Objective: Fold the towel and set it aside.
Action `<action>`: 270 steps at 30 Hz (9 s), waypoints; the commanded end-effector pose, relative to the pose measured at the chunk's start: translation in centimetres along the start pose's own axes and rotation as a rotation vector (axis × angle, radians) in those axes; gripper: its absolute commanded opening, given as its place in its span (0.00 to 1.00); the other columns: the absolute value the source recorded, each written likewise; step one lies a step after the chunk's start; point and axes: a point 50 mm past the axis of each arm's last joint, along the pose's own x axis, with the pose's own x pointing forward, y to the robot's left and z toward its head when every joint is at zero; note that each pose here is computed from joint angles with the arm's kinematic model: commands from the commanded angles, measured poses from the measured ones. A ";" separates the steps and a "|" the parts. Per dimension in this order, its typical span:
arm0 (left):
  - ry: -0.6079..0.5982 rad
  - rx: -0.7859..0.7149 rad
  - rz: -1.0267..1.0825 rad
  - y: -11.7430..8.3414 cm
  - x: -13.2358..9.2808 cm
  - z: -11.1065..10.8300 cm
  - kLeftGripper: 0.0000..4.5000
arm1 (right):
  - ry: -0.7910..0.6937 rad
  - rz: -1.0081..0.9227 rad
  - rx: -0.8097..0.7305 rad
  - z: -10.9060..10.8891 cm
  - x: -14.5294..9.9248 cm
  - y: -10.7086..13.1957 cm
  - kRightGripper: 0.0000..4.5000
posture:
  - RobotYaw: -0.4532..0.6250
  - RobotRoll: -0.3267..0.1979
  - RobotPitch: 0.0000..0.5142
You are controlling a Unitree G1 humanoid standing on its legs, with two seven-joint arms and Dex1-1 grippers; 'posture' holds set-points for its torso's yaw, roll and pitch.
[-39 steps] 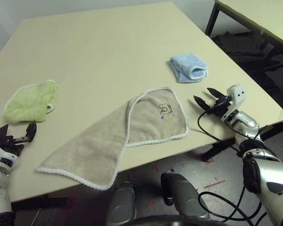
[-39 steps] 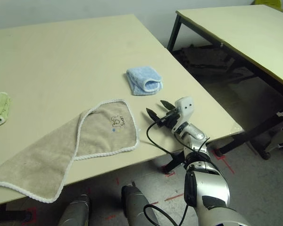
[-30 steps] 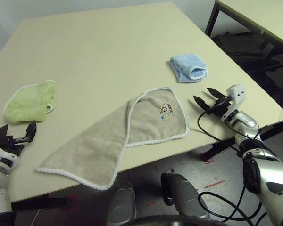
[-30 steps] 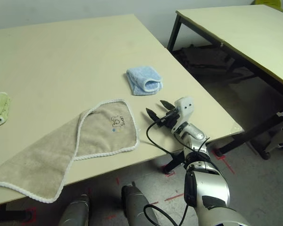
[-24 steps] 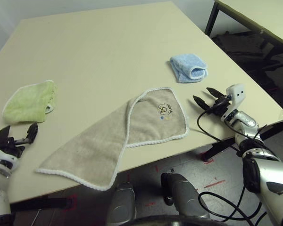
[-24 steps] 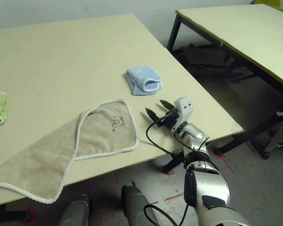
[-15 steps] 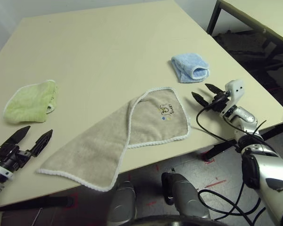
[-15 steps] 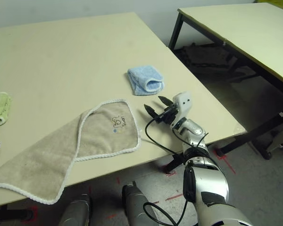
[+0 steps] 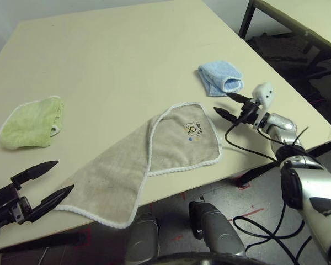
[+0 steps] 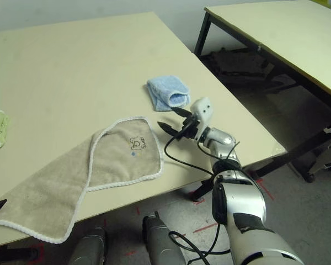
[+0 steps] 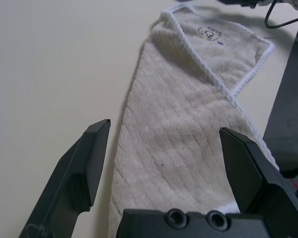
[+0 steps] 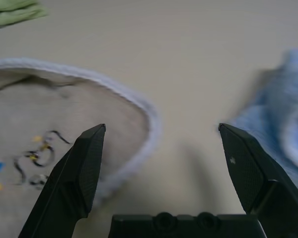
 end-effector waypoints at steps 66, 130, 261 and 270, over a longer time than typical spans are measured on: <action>0.039 0.107 0.017 -0.1 0.6 0.1 1.00 | -0.307 -0.275 -0.437 25.9 5.7 -2.2 0.01 | 0.37 0.62 0.26; 0.313 1.055 -0.554 -6.9 15.3 1.3 1.00 | -0.201 0.006 0.354 22.6 8.0 -0.8 0.01 | 0.37 0.62 0.31; 0.243 0.314 -0.261 5.8 0.8 2.1 0.00 | 0.106 0.516 -0.594 12.6 2.5 -0.3 0.00 | 0.38 0.62 0.40; 0.389 0.439 -0.244 6.3 0.1 1.8 0.00 | 0.267 0.589 -0.545 10.5 2.7 0.0 0.00 | 0.39 0.62 0.40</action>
